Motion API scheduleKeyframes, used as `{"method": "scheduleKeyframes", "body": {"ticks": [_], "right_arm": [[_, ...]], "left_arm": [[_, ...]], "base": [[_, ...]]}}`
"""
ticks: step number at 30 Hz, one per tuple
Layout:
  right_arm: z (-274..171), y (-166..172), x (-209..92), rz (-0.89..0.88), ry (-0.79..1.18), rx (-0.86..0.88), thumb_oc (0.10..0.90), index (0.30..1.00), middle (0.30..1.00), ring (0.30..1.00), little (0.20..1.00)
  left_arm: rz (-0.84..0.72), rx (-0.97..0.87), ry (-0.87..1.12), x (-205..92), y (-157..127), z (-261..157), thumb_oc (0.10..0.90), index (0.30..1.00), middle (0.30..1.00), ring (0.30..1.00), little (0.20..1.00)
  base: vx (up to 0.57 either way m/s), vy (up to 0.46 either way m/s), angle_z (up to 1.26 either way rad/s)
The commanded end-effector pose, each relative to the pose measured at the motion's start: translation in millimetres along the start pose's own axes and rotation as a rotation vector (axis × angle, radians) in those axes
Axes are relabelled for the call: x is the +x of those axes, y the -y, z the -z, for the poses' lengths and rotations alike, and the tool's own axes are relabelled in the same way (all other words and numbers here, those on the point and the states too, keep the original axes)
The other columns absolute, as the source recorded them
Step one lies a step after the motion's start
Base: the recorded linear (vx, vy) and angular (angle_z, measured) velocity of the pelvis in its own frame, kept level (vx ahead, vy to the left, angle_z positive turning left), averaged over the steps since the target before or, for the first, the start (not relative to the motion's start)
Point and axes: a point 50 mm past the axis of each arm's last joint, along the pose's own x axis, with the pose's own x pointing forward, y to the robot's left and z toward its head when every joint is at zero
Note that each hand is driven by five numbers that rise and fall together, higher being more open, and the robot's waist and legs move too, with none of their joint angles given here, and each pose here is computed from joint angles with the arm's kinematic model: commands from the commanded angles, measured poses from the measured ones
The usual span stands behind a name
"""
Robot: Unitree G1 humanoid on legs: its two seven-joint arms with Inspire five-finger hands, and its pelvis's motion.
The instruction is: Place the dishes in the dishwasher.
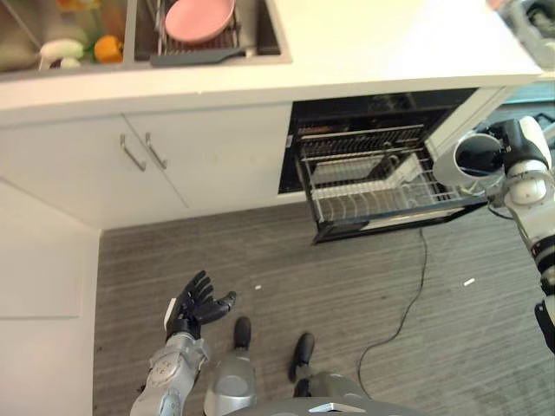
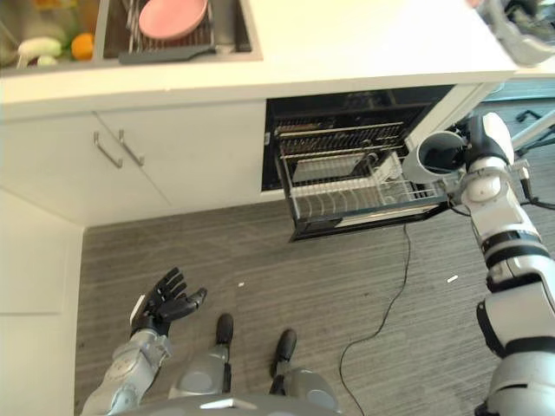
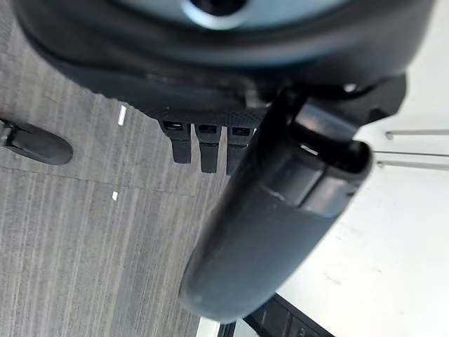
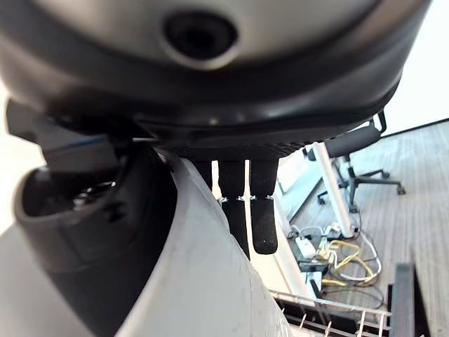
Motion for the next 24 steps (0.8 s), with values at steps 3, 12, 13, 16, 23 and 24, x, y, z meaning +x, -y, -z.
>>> {"method": "scheduleKeyframes", "body": {"ticks": [3, 12, 13, 16, 23, 24], "right_arm": [[-38, 42, 14, 0.161, 0.085, 0.171, 0.4, 0.3, 0.3, 0.3, 0.3], [-24, 39, 18, 0.204, -0.051, 0.317, 0.4, 0.3, 0.3, 0.3, 0.3], [-28, 44, 20, 0.228, -0.055, 0.358, 0.8, 0.9, 0.9, 0.9, 0.9], [-30, 44, 20, 0.235, -0.064, 0.405, 0.8, 0.9, 0.9, 0.9, 0.9], [-49, 75, 23, 0.268, -0.013, 0.356, 0.8, 0.9, 0.9, 0.9, 0.9], [-51, 82, 23, 0.271, -0.011, 0.331, 0.8, 0.9, 0.9, 0.9, 0.9]], "left_arm": [[0.088, 0.038, 0.182, 3, 14, -33, 0.8, 0.9, 0.9, 0.9, 0.9], [0.118, 0.048, 0.221, 11, 23, -45, 0.8, 0.9, 0.9, 0.9, 0.9], [0.124, 0.049, 0.241, 15, 29, -51, 0.8, 0.9, 0.9, 0.9, 0.9], [0.136, 0.056, 0.266, 17, 33, -58, 0.8, 0.9, 0.9, 0.9, 0.9], [0.151, 0.103, 0.303, 19, 31, -70, 0.8, 0.9, 0.9, 0.9, 0.9], [0.161, 0.115, 0.309, 18, 31, -72, 0.8, 0.9, 0.9, 0.9, 0.9]], "base": [[-0.02, -0.047, 0.2], [-0.05, -0.068, 0.3], [-0.05, -0.087, 0.26], [-0.02, -0.069, 0.23], [0.0, -0.029, 0.09], [0.01, -0.04, 0.02]]}}
